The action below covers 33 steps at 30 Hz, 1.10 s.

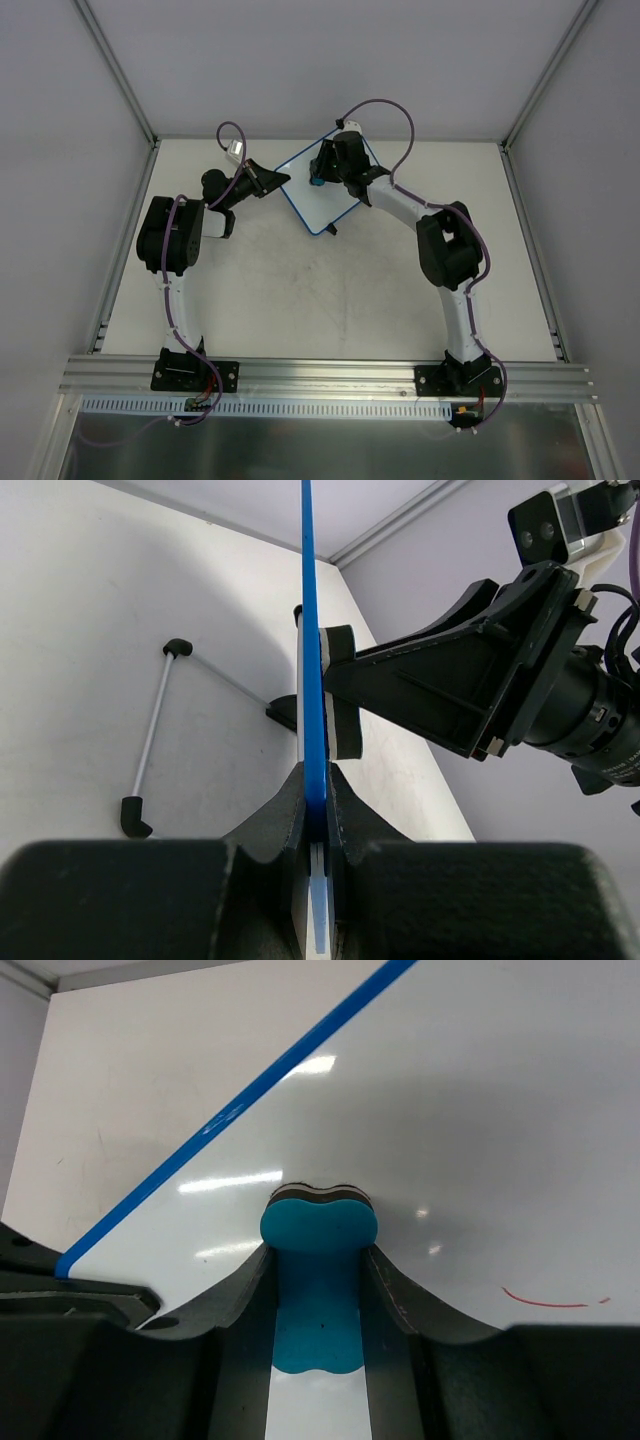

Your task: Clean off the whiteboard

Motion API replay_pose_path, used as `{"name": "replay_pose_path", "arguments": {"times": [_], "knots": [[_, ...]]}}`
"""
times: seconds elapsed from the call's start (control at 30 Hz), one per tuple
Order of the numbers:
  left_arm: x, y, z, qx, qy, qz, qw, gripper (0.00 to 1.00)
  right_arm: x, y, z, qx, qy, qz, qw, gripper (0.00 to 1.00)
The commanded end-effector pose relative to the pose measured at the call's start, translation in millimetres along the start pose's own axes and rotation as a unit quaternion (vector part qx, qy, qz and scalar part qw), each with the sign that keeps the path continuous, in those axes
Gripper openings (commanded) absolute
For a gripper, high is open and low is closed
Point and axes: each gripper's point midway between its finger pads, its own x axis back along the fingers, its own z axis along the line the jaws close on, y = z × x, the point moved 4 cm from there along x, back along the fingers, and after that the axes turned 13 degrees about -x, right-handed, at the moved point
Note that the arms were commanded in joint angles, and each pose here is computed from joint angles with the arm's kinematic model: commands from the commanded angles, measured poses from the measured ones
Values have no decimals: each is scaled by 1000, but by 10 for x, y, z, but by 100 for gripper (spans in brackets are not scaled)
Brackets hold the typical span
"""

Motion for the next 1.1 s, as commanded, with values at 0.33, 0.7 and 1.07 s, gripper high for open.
{"name": "replay_pose_path", "arguments": {"times": [0.33,0.7,1.07], "knots": [[2,288,-625,-147,-148,-62,976,0,-127,-579,-422,-8,-109,51,993,0],[5,281,-620,-145,-147,-62,976,0,4,-589,-1003,-115,-199,46,972,0],[7,276,-619,-145,-147,-61,977,0,159,-634,-1362,-173,-267,60,946,0]]}}
